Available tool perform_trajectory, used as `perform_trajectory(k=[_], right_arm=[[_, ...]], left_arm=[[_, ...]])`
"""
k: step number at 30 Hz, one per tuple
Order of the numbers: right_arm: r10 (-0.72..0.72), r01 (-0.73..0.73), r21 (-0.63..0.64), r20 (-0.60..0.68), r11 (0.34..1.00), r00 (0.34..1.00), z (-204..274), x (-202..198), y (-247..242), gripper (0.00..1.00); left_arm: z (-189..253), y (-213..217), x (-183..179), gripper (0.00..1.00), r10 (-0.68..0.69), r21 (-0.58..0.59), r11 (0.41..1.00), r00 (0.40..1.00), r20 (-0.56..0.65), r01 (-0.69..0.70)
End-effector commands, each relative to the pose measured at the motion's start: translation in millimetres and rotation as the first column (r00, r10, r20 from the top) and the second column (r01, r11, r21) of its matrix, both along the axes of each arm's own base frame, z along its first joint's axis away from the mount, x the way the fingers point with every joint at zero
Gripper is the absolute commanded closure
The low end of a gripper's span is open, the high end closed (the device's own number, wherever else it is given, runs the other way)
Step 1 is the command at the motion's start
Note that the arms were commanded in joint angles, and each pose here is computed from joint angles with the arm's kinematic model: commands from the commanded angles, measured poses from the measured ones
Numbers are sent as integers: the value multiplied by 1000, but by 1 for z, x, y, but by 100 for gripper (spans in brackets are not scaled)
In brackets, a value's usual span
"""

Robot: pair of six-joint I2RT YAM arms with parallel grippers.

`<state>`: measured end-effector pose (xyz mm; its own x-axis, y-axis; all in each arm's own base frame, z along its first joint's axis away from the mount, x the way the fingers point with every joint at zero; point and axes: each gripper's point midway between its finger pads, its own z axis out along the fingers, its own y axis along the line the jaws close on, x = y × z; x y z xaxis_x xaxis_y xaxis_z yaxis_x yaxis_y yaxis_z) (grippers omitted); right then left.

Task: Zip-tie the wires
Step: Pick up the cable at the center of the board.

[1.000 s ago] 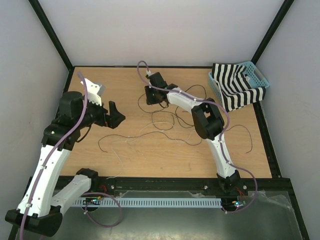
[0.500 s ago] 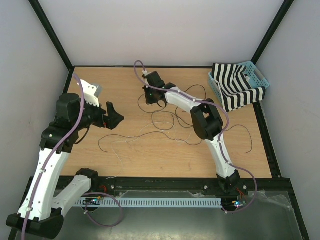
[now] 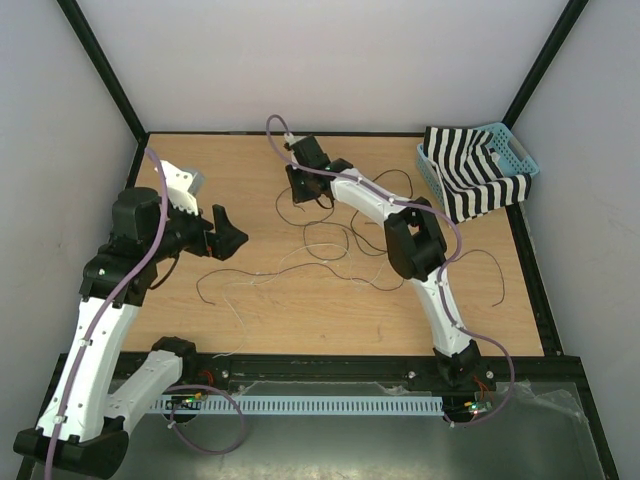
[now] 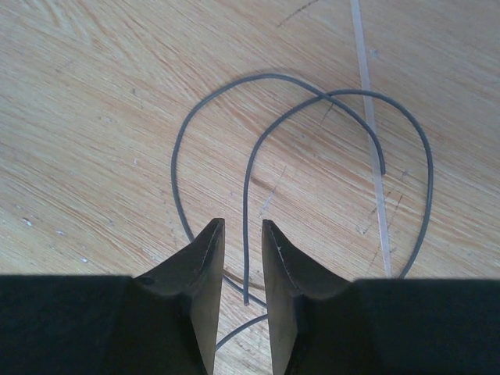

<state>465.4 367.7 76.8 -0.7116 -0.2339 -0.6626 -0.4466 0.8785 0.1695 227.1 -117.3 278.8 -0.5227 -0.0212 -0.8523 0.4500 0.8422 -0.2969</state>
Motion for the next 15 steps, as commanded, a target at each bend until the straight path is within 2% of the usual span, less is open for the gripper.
perform_trajectory(k=[1,9,15], right_arm=[[7,-9,-59,-42,998,999,-19,-7,-5,64],[22,-28,-79,-72,996,997,-32,-13,-6,65],[34,-40,-74,-82,996,996,-34,-14,-4,75]], left_arm=[[3,-1,-2,1,-10,-15,1000,1000,8,10],[0,-1,1,1,-10,-11,1000,1000,-5,10],[-2,0,3,1,-6,-7,1000,1000,-14,6]])
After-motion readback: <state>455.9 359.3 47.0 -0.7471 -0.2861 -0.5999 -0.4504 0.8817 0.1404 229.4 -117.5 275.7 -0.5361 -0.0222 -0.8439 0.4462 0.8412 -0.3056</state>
